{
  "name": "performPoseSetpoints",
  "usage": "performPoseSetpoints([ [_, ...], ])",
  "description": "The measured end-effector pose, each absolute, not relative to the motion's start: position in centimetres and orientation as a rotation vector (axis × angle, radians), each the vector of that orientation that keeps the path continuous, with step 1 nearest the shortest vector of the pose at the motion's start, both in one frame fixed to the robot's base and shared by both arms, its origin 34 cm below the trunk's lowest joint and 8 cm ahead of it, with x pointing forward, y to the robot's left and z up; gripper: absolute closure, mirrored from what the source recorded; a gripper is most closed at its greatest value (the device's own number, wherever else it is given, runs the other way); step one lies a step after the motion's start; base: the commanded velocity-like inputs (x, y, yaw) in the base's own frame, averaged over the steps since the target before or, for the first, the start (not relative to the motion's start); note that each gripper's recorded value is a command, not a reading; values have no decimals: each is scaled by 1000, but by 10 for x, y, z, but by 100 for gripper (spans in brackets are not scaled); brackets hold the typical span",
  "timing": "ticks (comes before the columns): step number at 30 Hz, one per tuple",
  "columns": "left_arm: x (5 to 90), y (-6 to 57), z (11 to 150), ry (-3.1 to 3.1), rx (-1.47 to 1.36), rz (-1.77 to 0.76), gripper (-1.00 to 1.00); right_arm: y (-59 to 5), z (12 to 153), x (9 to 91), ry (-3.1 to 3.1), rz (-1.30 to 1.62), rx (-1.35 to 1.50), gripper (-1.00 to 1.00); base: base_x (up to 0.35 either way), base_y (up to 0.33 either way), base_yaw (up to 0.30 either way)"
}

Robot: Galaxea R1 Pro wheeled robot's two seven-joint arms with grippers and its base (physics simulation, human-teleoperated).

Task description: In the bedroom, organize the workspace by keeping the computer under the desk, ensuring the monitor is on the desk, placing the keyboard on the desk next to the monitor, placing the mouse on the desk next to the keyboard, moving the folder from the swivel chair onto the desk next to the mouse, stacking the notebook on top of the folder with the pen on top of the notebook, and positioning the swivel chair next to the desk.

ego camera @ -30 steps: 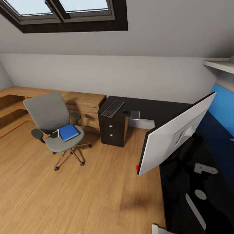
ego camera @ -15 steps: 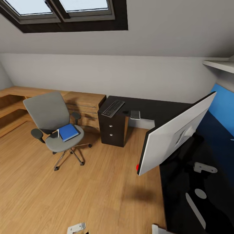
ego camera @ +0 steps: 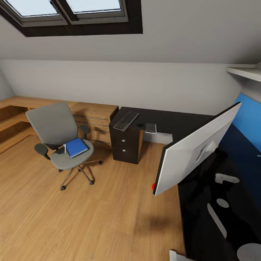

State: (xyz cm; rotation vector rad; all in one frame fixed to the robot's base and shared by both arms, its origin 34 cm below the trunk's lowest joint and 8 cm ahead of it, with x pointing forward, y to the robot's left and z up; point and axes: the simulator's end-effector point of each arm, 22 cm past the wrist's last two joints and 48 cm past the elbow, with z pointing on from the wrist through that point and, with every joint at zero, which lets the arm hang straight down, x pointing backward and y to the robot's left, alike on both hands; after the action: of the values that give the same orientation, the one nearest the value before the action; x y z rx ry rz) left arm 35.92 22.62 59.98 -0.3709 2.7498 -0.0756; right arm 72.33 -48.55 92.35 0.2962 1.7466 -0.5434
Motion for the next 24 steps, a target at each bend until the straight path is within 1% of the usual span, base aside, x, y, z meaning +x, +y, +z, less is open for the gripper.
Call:
performPoseSetpoints([
  [24,328,226,589,2791,-380,-60,-100,-501,912,744,1787,-556,319,-100,0,0,0],
])
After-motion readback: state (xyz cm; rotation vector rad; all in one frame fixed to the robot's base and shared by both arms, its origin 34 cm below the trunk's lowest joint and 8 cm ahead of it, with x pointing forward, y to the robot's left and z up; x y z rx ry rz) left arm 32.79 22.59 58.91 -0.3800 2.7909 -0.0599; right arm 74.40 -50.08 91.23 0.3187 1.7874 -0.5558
